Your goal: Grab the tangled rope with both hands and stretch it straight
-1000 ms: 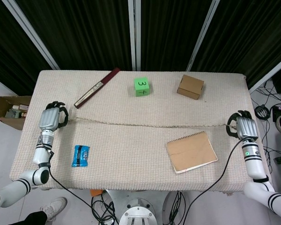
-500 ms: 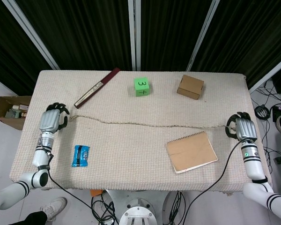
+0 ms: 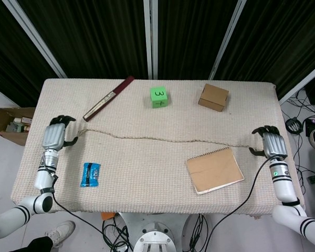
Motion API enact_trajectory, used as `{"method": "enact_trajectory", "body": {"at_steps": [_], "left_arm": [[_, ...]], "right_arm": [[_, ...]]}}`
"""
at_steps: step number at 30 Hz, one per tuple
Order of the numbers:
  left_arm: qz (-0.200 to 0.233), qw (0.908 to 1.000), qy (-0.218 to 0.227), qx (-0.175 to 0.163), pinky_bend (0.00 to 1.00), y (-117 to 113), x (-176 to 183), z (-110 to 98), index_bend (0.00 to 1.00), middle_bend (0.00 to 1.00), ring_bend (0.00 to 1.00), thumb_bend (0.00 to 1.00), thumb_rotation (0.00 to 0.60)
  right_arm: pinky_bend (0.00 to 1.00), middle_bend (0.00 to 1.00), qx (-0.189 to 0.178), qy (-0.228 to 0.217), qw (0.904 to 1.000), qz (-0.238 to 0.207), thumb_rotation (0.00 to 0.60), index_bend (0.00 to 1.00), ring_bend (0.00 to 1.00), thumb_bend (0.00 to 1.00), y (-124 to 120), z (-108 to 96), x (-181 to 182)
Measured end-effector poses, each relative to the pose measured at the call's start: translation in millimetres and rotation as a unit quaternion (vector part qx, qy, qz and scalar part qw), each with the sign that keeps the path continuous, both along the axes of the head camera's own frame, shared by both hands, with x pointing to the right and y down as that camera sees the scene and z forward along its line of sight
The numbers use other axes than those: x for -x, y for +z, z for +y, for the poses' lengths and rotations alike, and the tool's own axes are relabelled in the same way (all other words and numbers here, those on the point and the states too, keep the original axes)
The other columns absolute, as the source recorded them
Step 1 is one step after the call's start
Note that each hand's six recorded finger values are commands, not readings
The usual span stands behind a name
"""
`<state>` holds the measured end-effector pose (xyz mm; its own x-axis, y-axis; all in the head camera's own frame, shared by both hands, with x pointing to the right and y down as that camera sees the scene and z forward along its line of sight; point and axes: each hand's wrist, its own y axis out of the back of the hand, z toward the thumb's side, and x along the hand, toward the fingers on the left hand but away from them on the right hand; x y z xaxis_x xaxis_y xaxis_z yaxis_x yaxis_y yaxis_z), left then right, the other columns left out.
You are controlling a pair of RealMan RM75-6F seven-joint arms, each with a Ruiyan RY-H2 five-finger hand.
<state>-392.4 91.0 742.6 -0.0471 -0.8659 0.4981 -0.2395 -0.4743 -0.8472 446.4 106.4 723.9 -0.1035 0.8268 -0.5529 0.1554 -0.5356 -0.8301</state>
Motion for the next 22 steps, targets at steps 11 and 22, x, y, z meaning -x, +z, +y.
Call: {"method": "enact_trajectory", "body": {"at_steps": [11,22], "left_arm": [[-0.011,0.9995,-0.012,-0.028,0.13,-38.1,29.6,12.1,0.26,0.2,0.11,0.25,0.6],[-0.024,0.9975,-0.012,-0.066,0.13,-107.0,67.2,53.8,0.28,0.2,0.11,0.25,0.6]], "right_arm": [[0.1,0.2,-0.037,-0.004,0.9993,-0.006,0.6,0.18,0.07,0.17,-45.2,0.9,-6.3],[0.1,0.22,-0.097,-0.012,0.9949,-0.025,0.6,0.21,0.07,0.18,-131.4,35.6,-19.7]]}}
